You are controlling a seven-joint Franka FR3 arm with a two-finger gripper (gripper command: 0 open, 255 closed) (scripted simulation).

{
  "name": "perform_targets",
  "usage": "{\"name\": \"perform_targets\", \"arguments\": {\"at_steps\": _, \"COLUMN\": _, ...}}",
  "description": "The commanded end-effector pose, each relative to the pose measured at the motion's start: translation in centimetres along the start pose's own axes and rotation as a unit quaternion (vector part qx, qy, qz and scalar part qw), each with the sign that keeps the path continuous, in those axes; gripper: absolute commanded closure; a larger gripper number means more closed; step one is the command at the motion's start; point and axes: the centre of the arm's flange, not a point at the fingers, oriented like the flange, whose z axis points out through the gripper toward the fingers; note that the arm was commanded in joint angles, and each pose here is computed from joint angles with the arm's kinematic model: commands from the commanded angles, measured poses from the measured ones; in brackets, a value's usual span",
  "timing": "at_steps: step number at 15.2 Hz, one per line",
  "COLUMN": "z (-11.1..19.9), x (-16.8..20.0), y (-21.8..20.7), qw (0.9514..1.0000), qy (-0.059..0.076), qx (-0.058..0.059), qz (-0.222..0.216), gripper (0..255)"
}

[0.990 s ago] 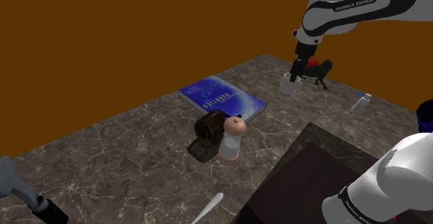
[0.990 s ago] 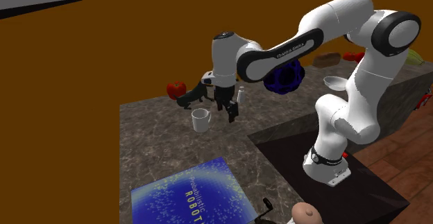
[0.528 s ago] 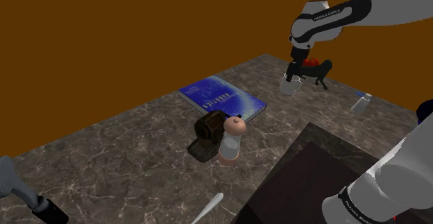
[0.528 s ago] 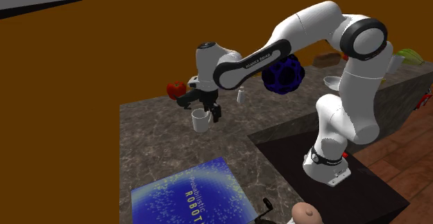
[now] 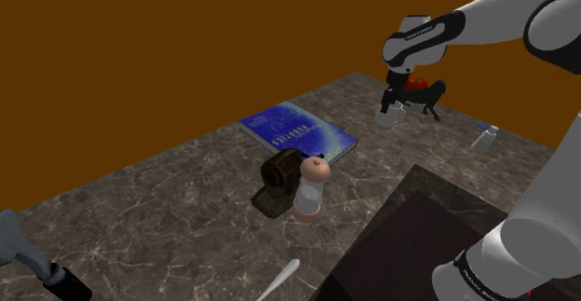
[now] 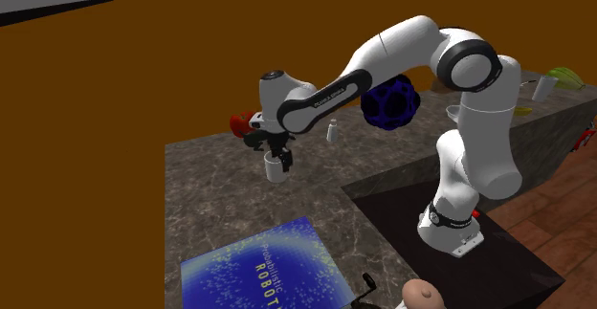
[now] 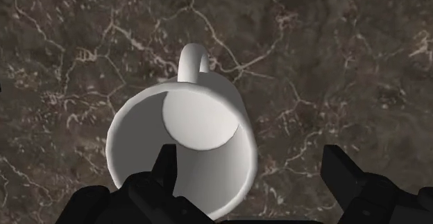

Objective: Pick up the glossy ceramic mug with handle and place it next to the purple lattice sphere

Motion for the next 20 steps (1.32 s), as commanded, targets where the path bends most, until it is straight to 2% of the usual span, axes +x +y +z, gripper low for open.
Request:
{"name": "perform_targets", "arguments": {"at_steps": 1, "z": 1.1, "x": 0.1, "y": 0.0, "qw": 1.0, "qy": 0.0, "qx": 0.0, "qz": 0.0, "gripper": 0}}
{"name": "perform_targets", "arguments": {"at_steps": 4, "z": 2.5, "x": 0.1, "y": 0.0, "qw": 1.0, "qy": 0.0, "qx": 0.0, "qz": 0.0, "gripper": 0}}
{"name": "perform_targets", "arguments": {"at_steps": 11, "z": 2.5, "x": 0.1, "y": 0.0, "qw": 1.0, "qy": 0.0, "qx": 0.0, "qz": 0.0, "gripper": 0}}
{"name": "perform_targets", "arguments": {"at_steps": 12, "z": 2.5, "x": 0.1, "y": 0.0, "qw": 1.0, "qy": 0.0, "qx": 0.0, "qz": 0.0, "gripper": 255}}
{"name": "perform_targets", "arguments": {"at_steps": 20, "z": 2.5, "x": 0.1, "y": 0.0, "qw": 1.0, "qy": 0.0, "qx": 0.0, "qz": 0.0, "gripper": 255}}
